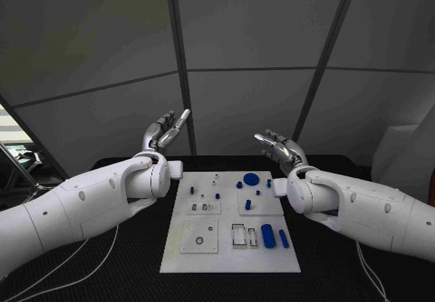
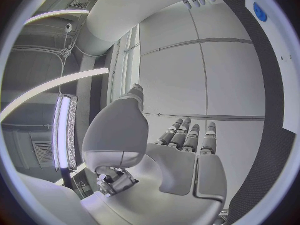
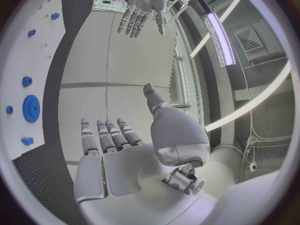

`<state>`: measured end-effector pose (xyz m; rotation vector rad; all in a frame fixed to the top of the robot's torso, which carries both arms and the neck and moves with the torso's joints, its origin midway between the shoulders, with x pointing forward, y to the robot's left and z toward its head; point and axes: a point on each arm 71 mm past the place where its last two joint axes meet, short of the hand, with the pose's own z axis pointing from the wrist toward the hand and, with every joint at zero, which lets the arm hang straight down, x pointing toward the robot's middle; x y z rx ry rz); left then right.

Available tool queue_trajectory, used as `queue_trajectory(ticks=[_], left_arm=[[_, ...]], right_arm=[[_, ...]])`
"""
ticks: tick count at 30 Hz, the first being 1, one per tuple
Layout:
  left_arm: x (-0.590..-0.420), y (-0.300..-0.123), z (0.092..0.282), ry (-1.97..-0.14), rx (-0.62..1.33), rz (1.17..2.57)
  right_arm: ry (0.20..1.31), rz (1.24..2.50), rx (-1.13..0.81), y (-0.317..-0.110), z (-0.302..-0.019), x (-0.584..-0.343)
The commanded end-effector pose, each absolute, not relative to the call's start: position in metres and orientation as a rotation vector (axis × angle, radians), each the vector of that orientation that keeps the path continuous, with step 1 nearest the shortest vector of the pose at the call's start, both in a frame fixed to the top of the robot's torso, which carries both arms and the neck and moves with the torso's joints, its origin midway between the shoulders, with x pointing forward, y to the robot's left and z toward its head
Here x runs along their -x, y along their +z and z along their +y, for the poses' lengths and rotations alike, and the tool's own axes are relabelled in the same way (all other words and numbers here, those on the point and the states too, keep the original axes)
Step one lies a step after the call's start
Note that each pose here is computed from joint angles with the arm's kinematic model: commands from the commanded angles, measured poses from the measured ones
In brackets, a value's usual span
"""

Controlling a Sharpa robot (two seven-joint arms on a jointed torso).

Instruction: Assemble the parts on the task board

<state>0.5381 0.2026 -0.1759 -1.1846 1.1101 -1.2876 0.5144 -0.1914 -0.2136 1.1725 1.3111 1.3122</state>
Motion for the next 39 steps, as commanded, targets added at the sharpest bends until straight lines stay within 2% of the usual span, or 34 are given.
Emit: queue_trajectory(ticks=[1, 9, 10, 18, 28, 32, 39], left_arm=[[-0.542, -0.172, 0.197, -1.364, 1.149, 1.158], [-0.543, -0.172, 0.198, -1.366, 1.148, 1.158], [-0.54, -0.171, 0.223, -1.368, 1.141, 1.157], [-0.532, -0.166, 0.234, -1.368, 1.127, 1.141], [-0.518, -0.159, 0.241, -1.391, 1.082, 1.165], [-0.51, -0.155, 0.24, -1.412, 1.068, 1.184], [-0.493, -0.151, 0.234, -1.46, 1.049, 1.222]], right_arm=[[1.407, 1.494, -1.078, -0.214, -0.18, -0.519], [1.424, 1.559, -1.041, -0.212, -0.178, -0.528], [1.213, 1.431, -0.696, -0.2, -0.207, -0.533], [1.131, 1.42, -0.551, -0.191, -0.218, -0.537], [1.05, 1.447, -0.34, -0.172, -0.217, -0.541], [0.975, 1.499, -0.207, -0.168, -0.214, -0.542], [0.769, 1.597, 0.042, -0.165, -0.205, -0.54]])
